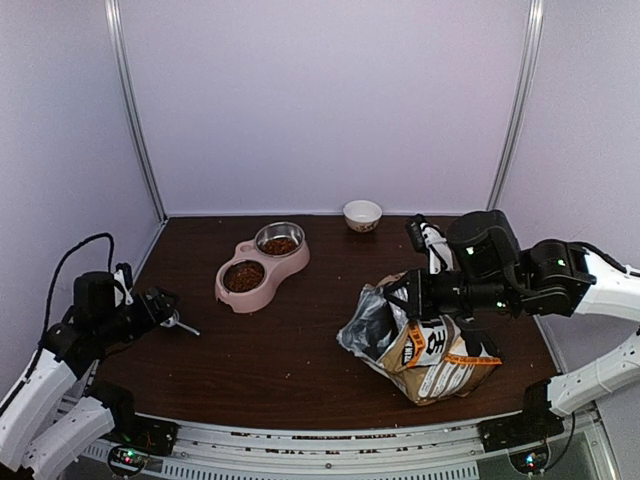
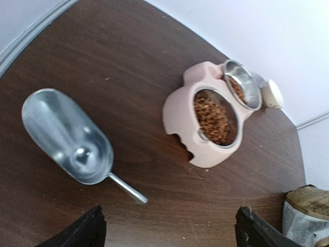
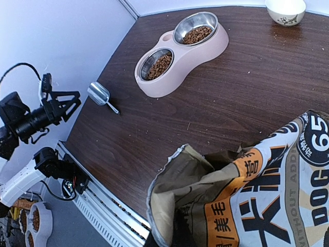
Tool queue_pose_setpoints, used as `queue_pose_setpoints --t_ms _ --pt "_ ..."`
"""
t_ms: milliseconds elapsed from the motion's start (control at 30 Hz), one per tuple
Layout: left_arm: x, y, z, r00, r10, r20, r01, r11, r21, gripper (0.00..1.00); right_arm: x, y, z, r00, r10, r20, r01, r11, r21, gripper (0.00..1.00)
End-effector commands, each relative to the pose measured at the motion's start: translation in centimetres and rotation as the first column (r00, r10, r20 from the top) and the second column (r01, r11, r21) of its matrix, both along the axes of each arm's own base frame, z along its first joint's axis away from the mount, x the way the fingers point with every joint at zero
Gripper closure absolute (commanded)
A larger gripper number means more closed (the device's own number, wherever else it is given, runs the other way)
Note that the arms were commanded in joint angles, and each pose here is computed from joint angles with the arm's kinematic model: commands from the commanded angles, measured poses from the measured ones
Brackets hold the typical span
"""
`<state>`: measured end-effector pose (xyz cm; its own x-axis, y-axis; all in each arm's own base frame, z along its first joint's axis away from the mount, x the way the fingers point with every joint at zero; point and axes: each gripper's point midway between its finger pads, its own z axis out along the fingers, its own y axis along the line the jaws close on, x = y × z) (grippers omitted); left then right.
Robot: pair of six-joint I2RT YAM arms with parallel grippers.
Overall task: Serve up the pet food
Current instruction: Adjust the pet food bag at the center of the board.
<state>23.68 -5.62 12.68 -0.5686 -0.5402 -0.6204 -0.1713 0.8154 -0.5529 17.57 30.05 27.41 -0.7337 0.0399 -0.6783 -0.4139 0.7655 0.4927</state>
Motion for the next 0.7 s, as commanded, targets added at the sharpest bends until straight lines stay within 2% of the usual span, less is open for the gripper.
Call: queue_pose_setpoints --t_ms 0,167,333,467,533,667 --pt "-0.7 -4.3 4.5 0.966 -0.244 0.079 0.247 0.969 -0.026 0.1 0.3 1.5 3.8 0.995 0.054 0.085 -0.059 0.996 0.062 1.0" --pt "-1.5 -12.0 6.8 0.878 -0.467 0.1 0.471 0.882 -0.014 0.1 0.3 2.1 4.8 0.99 0.083 0.112 -0.09 0.994 0.061 1.0" --pt "-3.1 -22.2 9.0 0.731 -0.671 0.128 0.679 0.733 -0.039 0.1 0.1 2.3 4.9 0.989 0.088 0.117 -0.095 0.994 0.053 1.0" --pt "-5.3 -30.0 11.3 0.592 -0.787 0.174 0.804 0.591 -0.059 0.09 0.0 1.8 4.5 0.991 0.076 0.114 -0.082 0.996 0.045 1.0" --pt "-5.9 -32.8 11.5 0.553 -0.81 0.195 0.833 0.546 -0.094 0.09 0.0 1.6 4.5 0.991 0.068 0.114 -0.074 0.996 0.049 1.0" --pt "-6.4 -36.1 9.8 0.521 -0.831 0.195 0.853 0.496 -0.162 0.09 -0.1 1.4 4.7 0.991 0.066 0.113 -0.074 0.995 0.062 1.0"
